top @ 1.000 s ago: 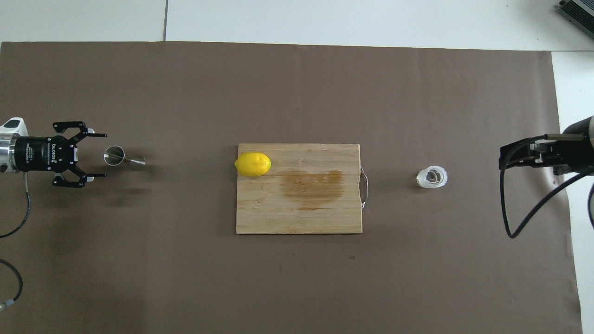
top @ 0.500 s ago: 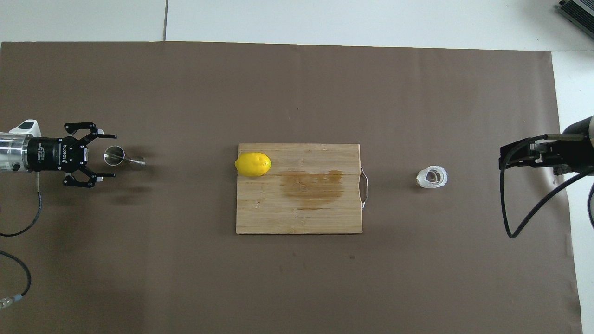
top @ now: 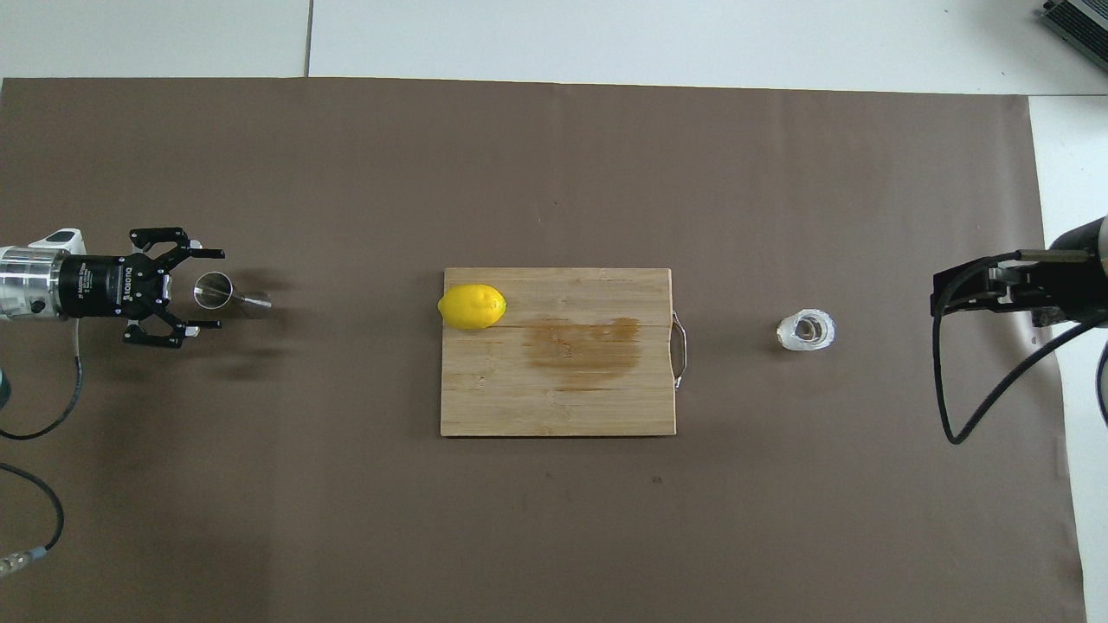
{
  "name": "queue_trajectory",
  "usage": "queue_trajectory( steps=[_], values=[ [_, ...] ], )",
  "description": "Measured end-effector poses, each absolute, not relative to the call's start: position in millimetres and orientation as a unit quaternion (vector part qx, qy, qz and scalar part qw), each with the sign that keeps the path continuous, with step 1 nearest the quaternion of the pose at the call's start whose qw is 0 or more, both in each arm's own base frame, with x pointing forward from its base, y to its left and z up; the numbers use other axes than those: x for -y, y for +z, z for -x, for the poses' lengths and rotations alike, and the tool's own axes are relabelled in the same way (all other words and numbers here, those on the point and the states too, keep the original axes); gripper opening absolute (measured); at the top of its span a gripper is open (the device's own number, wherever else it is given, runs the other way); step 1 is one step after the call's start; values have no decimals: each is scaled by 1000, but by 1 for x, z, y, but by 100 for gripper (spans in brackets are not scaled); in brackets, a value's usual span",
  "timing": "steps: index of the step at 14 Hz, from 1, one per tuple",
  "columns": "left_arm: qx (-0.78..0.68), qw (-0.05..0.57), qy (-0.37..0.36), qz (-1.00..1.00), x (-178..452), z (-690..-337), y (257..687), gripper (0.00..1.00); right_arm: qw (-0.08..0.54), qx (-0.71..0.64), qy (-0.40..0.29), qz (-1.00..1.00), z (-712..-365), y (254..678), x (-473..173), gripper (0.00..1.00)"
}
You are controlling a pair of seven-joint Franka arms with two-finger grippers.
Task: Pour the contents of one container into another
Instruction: 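Open the left gripper and close it around the steel cup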
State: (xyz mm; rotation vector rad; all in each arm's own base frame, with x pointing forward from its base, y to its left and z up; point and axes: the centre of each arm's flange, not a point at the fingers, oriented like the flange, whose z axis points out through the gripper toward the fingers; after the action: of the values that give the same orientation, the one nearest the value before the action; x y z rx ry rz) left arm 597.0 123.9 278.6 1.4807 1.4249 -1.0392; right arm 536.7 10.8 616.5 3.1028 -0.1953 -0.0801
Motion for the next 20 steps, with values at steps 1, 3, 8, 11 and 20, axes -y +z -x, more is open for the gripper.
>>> queue_trajectory(
  steps=[1, 3, 8, 11, 20],
  values=[
    [-563, 409, -411, -589, -124, -597, 279, 100, 16, 63, -26, -998, -537, 617, -11, 100],
    [-559, 411, -408, -593, -124, -597, 278, 100, 16, 63, -26, -998, -537, 617, -11, 100],
    [-557, 413, -407, -595, -123, -597, 278, 100, 16, 63, -26, -998, -537, 617, -11, 100],
    [-557, 413, -407, -595, -123, -597, 278, 100, 16, 63, -26, -998, -537, 617, -11, 100],
    [-556, 412, -409, -594, -123, -596, 276, 47, 16, 63, -26, -998, -537, 617, -11, 100]
  ],
)
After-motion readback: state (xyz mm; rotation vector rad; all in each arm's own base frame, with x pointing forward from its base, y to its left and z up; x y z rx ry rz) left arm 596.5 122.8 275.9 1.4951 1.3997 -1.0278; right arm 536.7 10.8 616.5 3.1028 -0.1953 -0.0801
